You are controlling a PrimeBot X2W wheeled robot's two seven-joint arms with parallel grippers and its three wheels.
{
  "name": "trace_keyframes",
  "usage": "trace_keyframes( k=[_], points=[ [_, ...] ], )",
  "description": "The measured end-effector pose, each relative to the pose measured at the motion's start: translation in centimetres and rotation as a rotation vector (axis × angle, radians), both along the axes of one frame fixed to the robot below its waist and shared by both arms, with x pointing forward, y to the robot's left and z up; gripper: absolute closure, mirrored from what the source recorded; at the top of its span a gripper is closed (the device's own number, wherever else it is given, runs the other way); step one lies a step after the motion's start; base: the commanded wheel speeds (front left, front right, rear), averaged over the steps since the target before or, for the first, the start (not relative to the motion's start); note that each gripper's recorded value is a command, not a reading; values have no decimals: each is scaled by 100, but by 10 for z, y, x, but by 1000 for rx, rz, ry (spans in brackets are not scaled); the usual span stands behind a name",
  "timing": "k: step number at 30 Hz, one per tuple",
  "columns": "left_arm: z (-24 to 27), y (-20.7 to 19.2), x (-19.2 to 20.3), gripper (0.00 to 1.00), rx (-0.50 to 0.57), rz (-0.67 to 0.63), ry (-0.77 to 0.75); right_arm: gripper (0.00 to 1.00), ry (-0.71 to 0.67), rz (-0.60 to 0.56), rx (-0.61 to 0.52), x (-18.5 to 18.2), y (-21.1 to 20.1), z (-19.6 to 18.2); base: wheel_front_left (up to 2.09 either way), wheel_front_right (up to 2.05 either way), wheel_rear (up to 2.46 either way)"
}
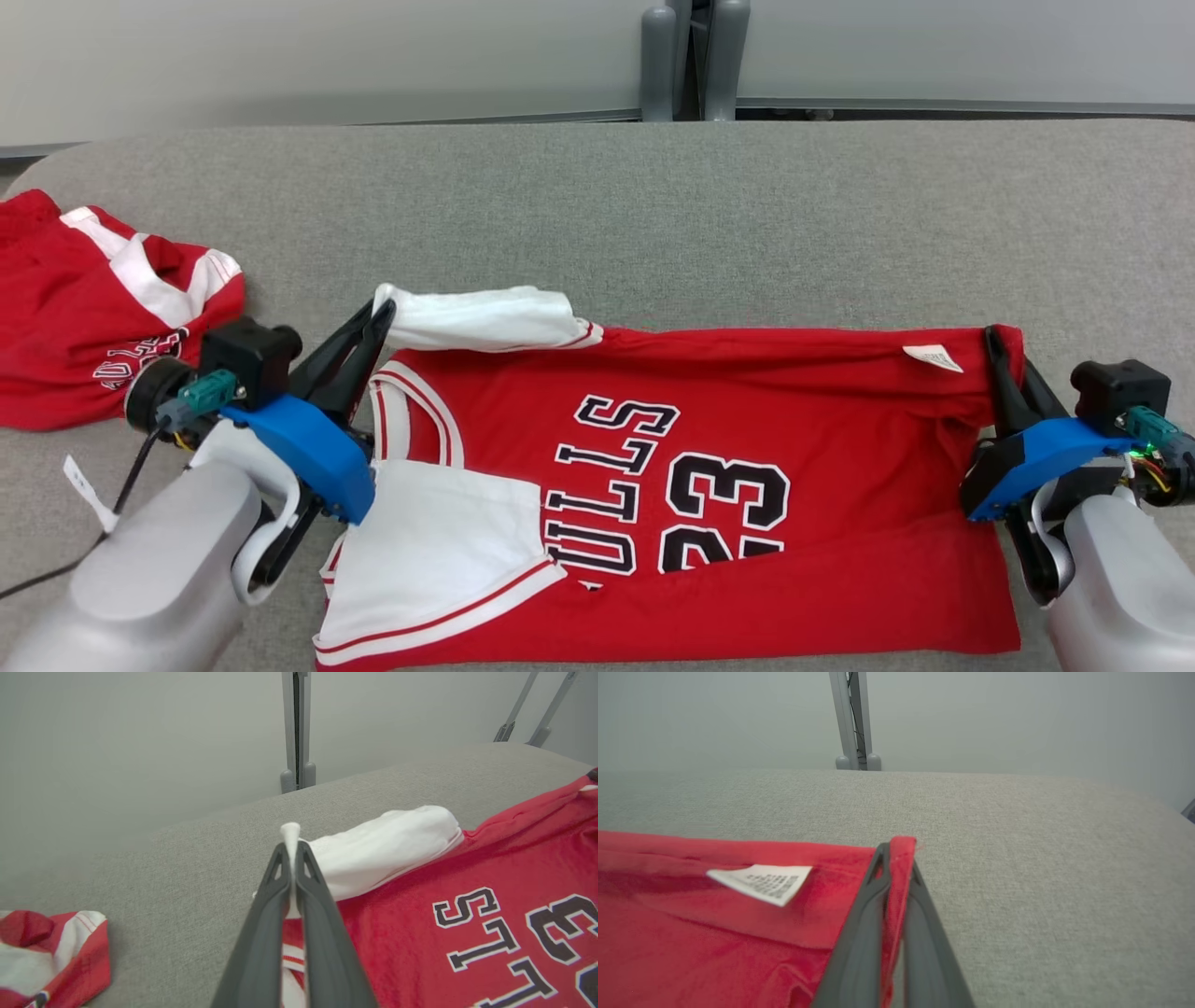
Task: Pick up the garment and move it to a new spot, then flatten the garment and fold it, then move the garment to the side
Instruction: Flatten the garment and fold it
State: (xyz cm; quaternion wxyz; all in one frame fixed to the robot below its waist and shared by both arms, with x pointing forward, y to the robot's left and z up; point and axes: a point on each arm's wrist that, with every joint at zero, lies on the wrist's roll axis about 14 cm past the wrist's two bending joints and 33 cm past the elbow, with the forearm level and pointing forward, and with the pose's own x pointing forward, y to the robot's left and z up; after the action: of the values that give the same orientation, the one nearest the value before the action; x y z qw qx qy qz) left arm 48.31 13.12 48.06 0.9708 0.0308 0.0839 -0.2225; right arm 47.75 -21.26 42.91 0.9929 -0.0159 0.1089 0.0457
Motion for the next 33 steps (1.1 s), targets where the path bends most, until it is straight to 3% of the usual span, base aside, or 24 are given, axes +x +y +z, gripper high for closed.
trace_keyframes(
  k=[22,23,24,25,26,33],
  points=[
    [-52,16,-95,100,-75,103,159,100,11,-43,82,-69,5,-13,0,0,0],
    [-53,16,-97,100,-78,107,164,85,17,-47,85,-72,4,-15,0,0,0],
    [-54,17,-99,100,-82,114,168,51,18,-50,89,-75,4,-16,0,0,0],
    [-55,18,-99,100,-86,124,169,51,11,-55,93,-76,3,-14,0,0,0],
    [-54,18,-99,0,-89,132,167,0,4,-58,95,-76,2,-12,0,0,0],
    [-41,26,-95,0,-104,195,104,0,-62,-81,106,-82,-4,6,0,0,0]
  ],
)
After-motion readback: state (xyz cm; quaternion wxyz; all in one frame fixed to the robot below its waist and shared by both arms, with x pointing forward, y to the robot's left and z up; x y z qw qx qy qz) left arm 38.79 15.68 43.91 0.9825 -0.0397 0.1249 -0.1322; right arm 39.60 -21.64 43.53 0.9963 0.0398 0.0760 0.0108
